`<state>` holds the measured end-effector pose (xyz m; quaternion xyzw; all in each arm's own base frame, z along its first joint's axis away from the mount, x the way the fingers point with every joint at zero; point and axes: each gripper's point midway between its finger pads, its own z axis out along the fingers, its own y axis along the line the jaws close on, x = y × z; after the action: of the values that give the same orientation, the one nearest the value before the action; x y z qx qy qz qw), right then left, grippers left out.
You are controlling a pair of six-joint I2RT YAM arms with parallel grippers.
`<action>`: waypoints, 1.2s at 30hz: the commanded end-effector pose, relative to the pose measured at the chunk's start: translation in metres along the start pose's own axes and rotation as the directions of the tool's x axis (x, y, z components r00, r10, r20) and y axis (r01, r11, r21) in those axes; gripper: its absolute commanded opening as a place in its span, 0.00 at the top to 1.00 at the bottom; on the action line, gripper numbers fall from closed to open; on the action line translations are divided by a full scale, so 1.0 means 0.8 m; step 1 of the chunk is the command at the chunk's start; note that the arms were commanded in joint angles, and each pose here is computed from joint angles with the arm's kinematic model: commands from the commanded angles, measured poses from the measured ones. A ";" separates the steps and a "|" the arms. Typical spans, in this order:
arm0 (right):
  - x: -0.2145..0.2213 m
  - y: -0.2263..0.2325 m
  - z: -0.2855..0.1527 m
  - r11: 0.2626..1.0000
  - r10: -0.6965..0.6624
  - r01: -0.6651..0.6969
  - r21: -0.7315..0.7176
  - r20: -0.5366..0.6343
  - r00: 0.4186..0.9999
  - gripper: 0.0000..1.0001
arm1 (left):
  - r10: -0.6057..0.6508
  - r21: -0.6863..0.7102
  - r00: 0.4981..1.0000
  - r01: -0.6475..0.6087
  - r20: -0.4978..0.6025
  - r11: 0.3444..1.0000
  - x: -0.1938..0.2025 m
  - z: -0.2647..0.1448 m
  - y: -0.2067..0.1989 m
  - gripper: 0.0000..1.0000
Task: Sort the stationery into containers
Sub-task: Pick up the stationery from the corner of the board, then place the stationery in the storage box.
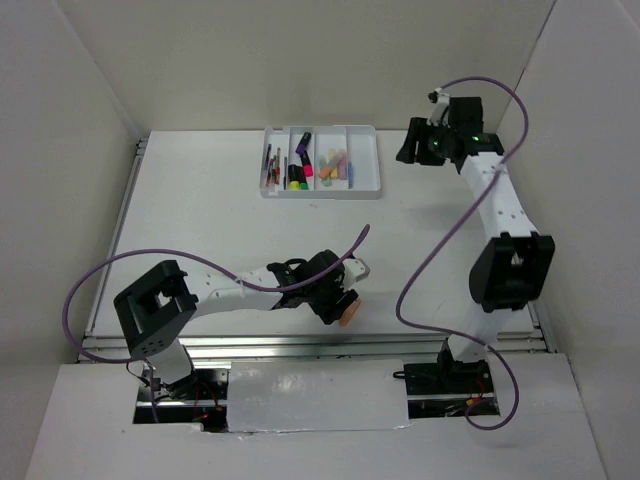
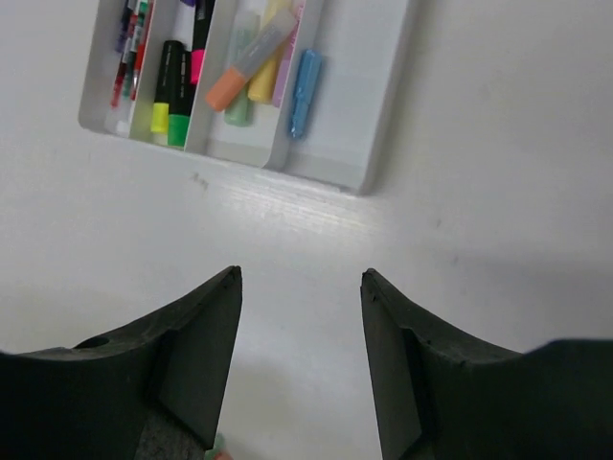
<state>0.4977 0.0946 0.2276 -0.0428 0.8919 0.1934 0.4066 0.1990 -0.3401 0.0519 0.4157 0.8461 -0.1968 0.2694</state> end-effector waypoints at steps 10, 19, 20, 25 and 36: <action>0.091 0.009 -0.133 0.993 0.104 -0.106 -0.054 -0.045 0.994 0.42 | -0.004 -0.018 0.997 0.003 -0.078 1.000 0.012 0.040 0.006 0.35; 0.118 -0.011 -0.144 0.990 0.136 -0.138 -0.031 -0.075 0.988 0.44 | -0.023 -0.035 0.997 0.021 -0.075 0.999 -0.005 0.055 0.016 0.48; 0.119 -0.012 -0.145 0.990 0.137 -0.140 -0.031 -0.076 0.988 0.44 | -0.031 -0.044 0.996 0.028 -0.081 0.999 -0.005 0.054 0.022 0.56; 0.123 -0.026 -0.158 0.991 0.134 -0.135 -0.009 -0.064 0.989 0.44 | -0.104 -0.086 0.995 0.103 -0.003 0.991 -0.061 0.043 0.086 0.78; 0.224 -0.018 -0.175 0.993 0.029 -0.046 -0.106 -0.150 0.988 0.44 | -0.206 0.011 0.815 0.238 0.542 0.971 -0.348 0.012 0.243 0.85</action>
<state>0.3045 0.0310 0.1734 -0.0048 0.9152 0.2346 0.3276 0.4785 -0.3803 0.1847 0.2490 0.8139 -0.2486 0.4624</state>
